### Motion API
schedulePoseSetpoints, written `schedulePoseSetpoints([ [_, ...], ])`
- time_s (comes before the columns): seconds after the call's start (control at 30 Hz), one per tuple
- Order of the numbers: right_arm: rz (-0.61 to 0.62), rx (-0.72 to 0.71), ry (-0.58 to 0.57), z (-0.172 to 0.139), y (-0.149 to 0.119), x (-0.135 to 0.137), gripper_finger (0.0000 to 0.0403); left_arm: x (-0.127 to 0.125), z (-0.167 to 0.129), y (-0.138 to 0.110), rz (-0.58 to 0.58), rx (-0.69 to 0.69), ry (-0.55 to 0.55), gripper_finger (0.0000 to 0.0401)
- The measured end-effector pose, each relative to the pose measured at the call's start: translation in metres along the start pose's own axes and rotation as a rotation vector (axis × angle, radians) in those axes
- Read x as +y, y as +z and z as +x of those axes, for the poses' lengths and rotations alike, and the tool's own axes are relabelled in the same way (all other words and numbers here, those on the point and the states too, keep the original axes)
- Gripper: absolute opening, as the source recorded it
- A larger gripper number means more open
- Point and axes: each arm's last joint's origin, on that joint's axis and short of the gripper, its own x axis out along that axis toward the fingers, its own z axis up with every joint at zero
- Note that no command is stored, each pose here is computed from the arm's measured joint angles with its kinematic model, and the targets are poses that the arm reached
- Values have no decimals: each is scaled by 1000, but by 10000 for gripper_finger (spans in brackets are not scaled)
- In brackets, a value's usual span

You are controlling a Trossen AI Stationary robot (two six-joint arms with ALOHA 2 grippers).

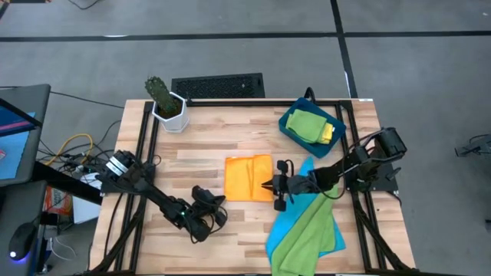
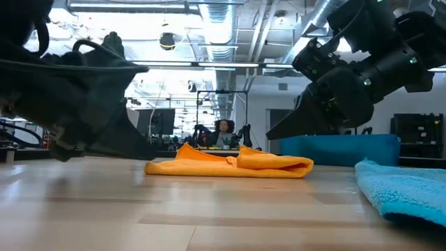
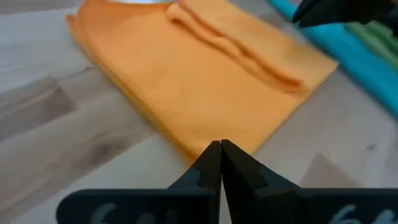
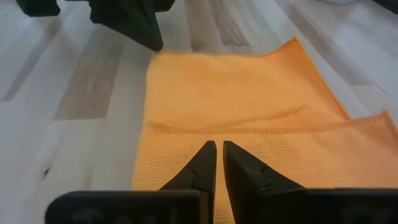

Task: Fold microfiber towels
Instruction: Fold the orange microfiber cloth

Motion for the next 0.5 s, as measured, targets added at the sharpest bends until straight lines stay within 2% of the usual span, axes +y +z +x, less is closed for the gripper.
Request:
schedulePoseSetpoints([
  [0.27,-8,-2,14,-2,-1,6,54,7,13,-14,21,-1,43,25],
  [0.5,4,18,18,-3,-3,7,58,8,14,-17,29,48,46,38],
])
